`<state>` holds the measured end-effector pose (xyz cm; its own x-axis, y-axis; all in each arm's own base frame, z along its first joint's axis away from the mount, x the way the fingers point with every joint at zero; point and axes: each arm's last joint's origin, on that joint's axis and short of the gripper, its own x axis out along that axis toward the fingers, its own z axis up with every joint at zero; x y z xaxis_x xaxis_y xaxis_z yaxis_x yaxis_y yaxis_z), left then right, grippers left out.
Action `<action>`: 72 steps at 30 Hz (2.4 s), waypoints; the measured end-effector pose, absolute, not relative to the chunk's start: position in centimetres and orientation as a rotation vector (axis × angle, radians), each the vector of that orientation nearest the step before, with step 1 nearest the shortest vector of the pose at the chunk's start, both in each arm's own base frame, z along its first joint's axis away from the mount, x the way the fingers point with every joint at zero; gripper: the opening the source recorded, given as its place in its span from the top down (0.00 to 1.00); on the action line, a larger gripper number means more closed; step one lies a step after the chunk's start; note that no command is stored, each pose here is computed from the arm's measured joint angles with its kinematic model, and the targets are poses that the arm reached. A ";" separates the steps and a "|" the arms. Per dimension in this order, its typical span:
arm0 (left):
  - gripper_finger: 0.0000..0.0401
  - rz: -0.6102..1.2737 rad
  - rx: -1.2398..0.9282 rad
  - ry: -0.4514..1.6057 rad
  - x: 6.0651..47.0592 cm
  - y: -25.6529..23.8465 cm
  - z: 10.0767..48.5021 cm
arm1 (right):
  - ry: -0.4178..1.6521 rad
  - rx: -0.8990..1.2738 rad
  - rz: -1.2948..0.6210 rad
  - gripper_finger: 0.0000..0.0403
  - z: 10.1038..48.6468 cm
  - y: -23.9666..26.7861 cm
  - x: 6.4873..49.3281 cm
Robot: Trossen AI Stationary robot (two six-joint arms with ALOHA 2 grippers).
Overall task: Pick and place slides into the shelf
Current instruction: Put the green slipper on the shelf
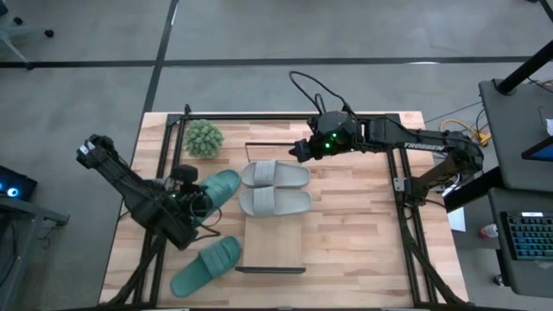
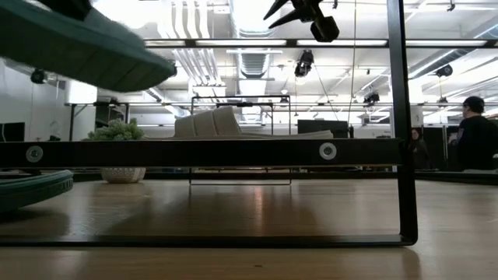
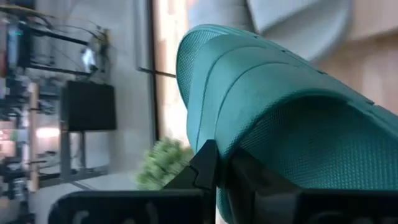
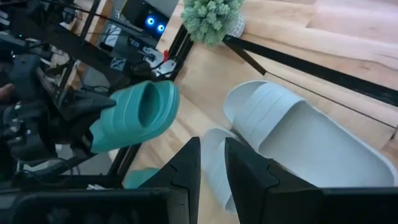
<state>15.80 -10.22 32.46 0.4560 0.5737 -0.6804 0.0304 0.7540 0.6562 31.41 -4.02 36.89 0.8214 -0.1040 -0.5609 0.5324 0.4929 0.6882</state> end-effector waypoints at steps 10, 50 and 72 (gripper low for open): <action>1.00 0.436 0.781 0.979 16.9 -8.7 35.3 | 0.461 1.037 -0.279 0.76 37.3 -5.0 31.7; 1.00 0.482 0.964 0.796 22.0 -7.6 39.0 | 0.304 1.189 -0.125 0.29 35.5 -6.4 35.2; 1.00 0.474 0.936 0.775 22.3 -7.7 39.0 | 0.288 1.225 -0.112 0.59 34.5 -6.0 36.7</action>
